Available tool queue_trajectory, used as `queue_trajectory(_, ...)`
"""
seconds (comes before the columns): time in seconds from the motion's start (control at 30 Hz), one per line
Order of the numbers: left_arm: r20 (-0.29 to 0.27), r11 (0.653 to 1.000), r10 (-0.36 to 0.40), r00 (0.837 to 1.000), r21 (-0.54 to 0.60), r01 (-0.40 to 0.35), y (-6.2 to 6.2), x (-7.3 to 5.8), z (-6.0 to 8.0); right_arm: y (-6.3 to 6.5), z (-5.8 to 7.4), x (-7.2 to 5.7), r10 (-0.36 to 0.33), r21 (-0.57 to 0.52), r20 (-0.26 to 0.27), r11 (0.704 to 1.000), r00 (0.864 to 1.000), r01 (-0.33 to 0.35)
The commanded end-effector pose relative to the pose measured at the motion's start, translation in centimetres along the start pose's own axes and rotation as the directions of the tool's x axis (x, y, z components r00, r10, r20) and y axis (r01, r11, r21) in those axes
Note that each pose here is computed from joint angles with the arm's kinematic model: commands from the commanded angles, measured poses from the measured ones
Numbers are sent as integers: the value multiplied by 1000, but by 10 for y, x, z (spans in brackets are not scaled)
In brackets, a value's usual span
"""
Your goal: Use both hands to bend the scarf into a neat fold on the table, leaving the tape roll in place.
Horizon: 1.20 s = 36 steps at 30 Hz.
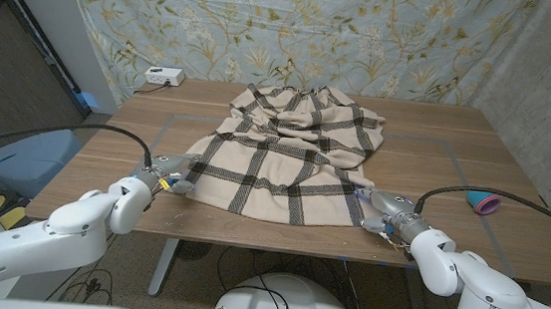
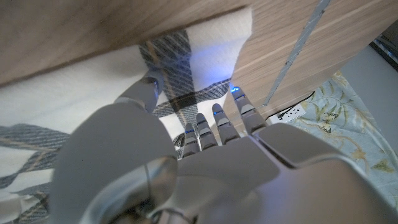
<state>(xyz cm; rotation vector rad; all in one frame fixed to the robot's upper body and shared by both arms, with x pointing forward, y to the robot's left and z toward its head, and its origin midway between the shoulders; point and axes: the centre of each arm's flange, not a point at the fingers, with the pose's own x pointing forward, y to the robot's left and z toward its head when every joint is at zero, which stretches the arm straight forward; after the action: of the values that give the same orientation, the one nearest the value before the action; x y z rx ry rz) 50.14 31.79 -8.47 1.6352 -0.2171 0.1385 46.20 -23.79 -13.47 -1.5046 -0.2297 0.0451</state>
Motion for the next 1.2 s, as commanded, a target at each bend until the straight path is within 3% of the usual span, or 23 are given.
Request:
queue_trajectory(0.03,-89,980,-30,996,194,46,-7,14,1,0,2,12,55,-71,-26,996,998,-57)
queue_trajectory(0.33,-92,959,22,996,282,4,-20,21,2,1,3,20,69,-123,-41,990,997,-74)
queue_trajectory(0.6,-67,956,110,992,281,-87,-27,20,0,0,2,19,-15,-116,-21,993,1000,12)
queue_trajectory(0.77,-63,954,161,985,267,-139,-26,18,-1,-1,0,18,-49,-110,-13,993,999,48)
queue_trajectory(1.0,-54,954,286,957,108,-279,-19,6,-4,-1,-4,13,-121,-67,-11,991,993,120)
queue_trajectory(1.1,-52,950,298,953,117,-291,-13,2,-2,-2,-4,12,-135,-59,-8,989,991,134)
queue_trajectory(1.2,-74,970,215,974,133,-204,-4,-1,1,-2,-3,12,-142,-59,-4,988,990,142)
